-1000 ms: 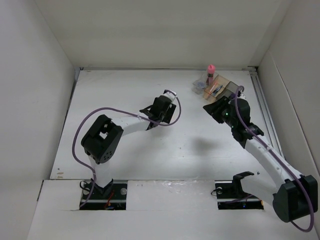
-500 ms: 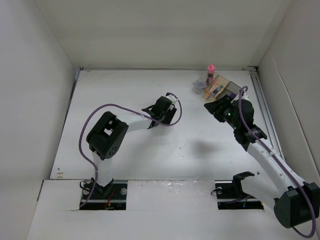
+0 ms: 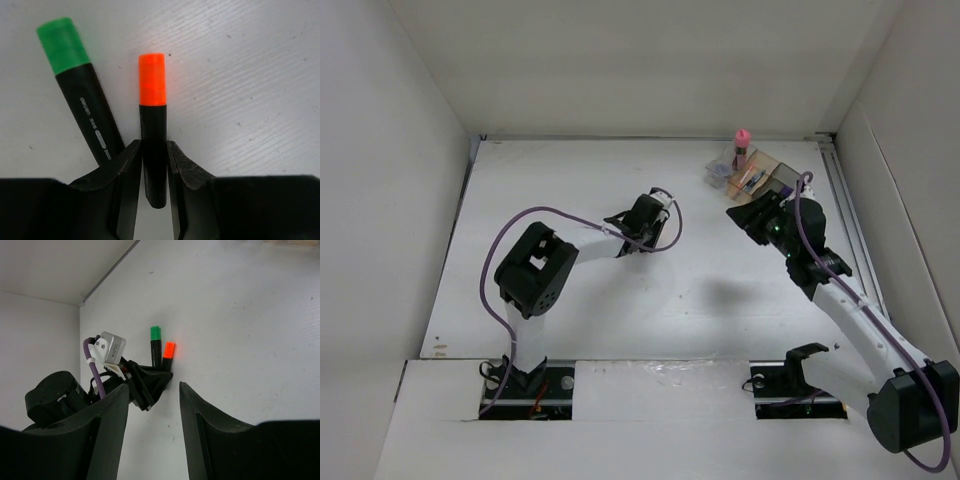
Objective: Sort the stationery into containers
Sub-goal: Grab a piece of stationery with the left arm, then pass the stationery from the left arm to the right
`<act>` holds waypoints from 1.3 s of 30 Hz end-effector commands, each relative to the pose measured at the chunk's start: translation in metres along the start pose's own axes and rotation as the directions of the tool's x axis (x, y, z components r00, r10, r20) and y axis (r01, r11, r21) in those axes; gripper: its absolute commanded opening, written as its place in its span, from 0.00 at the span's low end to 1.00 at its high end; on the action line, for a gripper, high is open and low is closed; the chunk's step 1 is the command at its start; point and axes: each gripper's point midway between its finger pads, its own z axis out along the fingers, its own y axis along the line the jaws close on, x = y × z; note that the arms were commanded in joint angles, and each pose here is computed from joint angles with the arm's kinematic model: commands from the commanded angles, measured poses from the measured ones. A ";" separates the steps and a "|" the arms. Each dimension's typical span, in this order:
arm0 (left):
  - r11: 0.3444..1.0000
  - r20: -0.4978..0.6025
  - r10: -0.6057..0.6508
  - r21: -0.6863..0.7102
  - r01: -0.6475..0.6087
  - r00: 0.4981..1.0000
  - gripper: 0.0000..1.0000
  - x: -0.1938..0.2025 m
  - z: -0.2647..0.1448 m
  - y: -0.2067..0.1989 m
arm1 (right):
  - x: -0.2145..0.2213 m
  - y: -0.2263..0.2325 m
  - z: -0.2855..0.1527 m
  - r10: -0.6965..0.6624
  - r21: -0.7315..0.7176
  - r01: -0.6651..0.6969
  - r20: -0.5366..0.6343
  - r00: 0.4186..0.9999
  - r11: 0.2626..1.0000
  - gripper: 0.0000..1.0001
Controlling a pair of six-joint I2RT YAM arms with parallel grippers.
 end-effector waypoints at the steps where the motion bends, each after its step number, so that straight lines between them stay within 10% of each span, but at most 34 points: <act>1: 0.998 -0.048 -0.038 0.047 0.041 0.998 0.25 0.015 -0.012 -0.018 | -0.004 0.010 0.000 -0.006 -0.048 0.007 0.014 1.000 0.999 0.51; 9: 0.995 -0.057 -0.068 0.069 0.072 0.996 0.45 0.021 -0.021 -0.021 | -0.005 0.009 0.000 -0.006 -0.043 0.007 0.021 1.000 0.999 0.52; 16: 0.984 -0.032 -0.085 0.156 0.089 0.996 0.06 0.020 -0.026 -0.036 | -0.005 0.006 0.003 -0.005 -0.028 0.006 0.021 1.000 1.000 0.53; 39: 0.762 0.200 -0.303 0.638 0.111 0.932 0.00 -0.046 -0.108 -0.108 | 0.095 0.018 0.068 -0.115 -0.072 0.096 -0.338 0.934 0.993 0.79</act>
